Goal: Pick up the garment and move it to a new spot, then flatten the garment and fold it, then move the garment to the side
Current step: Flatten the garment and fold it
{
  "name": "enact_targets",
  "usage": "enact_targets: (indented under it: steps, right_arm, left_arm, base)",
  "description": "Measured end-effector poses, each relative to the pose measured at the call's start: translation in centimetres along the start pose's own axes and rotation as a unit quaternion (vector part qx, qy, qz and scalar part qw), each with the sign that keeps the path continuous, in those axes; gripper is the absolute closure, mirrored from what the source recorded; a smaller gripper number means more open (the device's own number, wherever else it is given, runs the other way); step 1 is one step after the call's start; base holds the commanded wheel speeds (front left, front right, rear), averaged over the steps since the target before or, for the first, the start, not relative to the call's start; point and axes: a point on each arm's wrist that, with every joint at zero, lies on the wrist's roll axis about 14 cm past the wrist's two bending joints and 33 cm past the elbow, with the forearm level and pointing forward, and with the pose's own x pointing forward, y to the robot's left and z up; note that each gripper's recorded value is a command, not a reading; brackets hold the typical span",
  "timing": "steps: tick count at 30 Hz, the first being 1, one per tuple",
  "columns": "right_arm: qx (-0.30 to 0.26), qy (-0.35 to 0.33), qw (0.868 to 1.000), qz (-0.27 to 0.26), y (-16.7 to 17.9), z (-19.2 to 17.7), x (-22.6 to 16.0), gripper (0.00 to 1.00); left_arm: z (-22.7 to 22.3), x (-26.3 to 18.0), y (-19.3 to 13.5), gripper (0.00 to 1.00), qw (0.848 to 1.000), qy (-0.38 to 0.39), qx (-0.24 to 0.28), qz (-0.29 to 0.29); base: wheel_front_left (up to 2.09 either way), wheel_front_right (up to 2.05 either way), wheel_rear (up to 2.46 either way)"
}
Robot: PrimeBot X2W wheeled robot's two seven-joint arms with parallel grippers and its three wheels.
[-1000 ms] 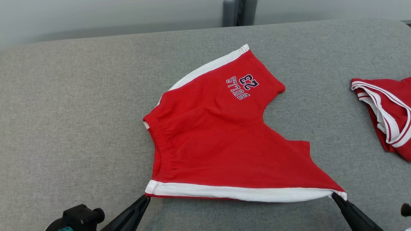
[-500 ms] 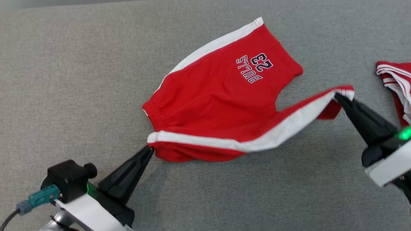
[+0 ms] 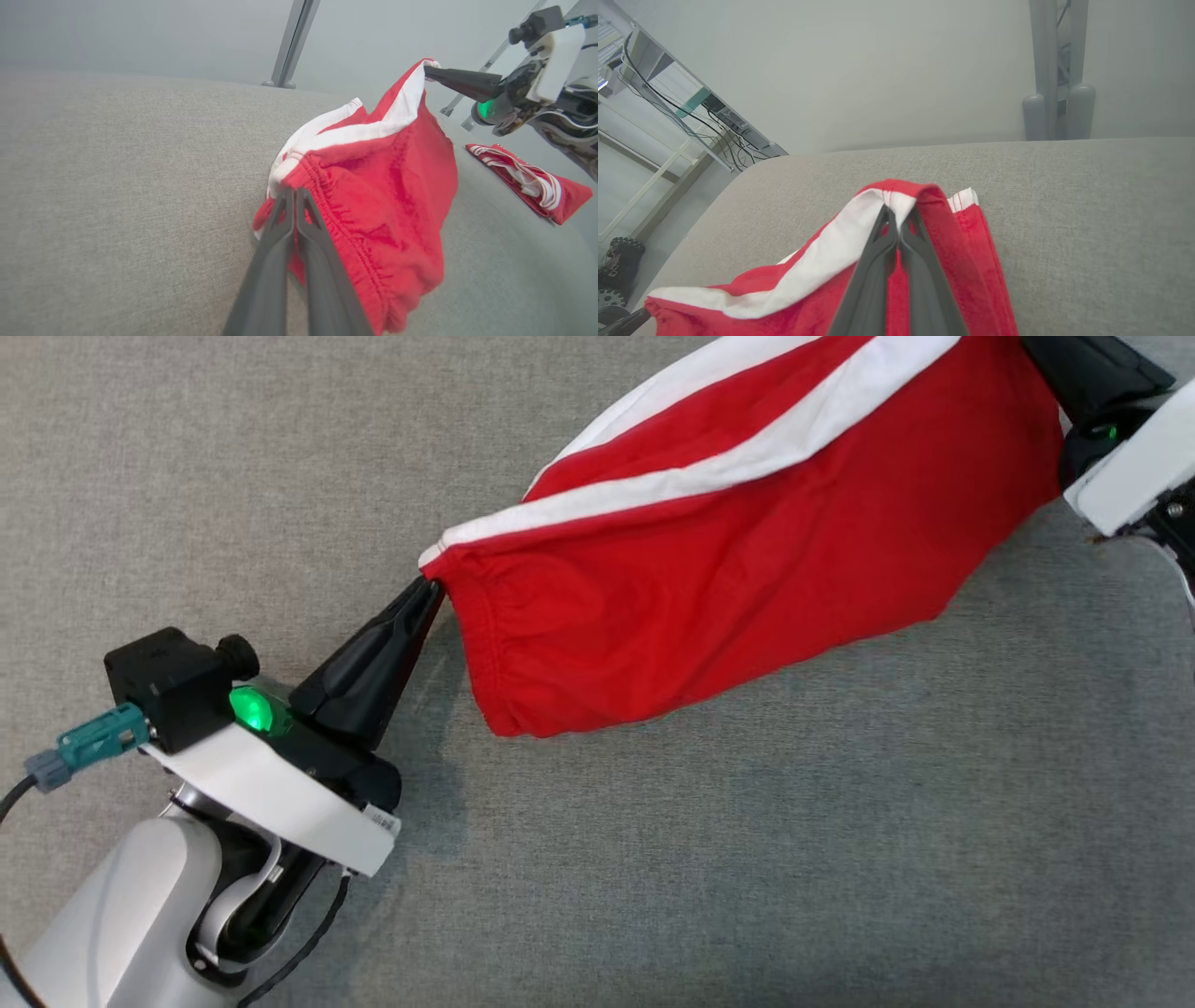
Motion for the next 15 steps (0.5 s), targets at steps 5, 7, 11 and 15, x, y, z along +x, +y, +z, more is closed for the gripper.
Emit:
enact_targets:
  steps: [5, 7, 11, 15]
  right_arm:
    - [0.004, 0.021, 1.000, 0.002, -0.8, -1.5, 3.5, 1.00]
    - [0.002, 0.028, 1.000, -0.004, -1.4, -2.2, 4.4, 1.00]
    - [-0.017, 0.037, 0.999, -0.021, -2.7, -3.1, 5.3, 1.00]
    - [-0.022, 0.042, 0.999, -0.019, -2.6, -3.9, 5.2, 0.00]
  left_arm:
    - [-0.6, 0.9, 1.6, 1.00, 1.000, -0.002, -0.010, 0.017]
    - [-1.1, 1.1, 2.2, 1.00, 1.000, 0.002, -0.014, 0.026]
    - [-1.9, 1.7, 2.7, 1.00, 0.999, 0.003, -0.024, 0.034]
    - [-2.3, 1.8, 2.8, 0.51, 0.999, 0.005, -0.026, 0.034]
  base:
    - [0.00, 0.00, 0.00]
    - [0.00, 0.00, 0.00]
    - [0.00, 0.00, 0.00]
    - [0.00, 0.00, 0.00]
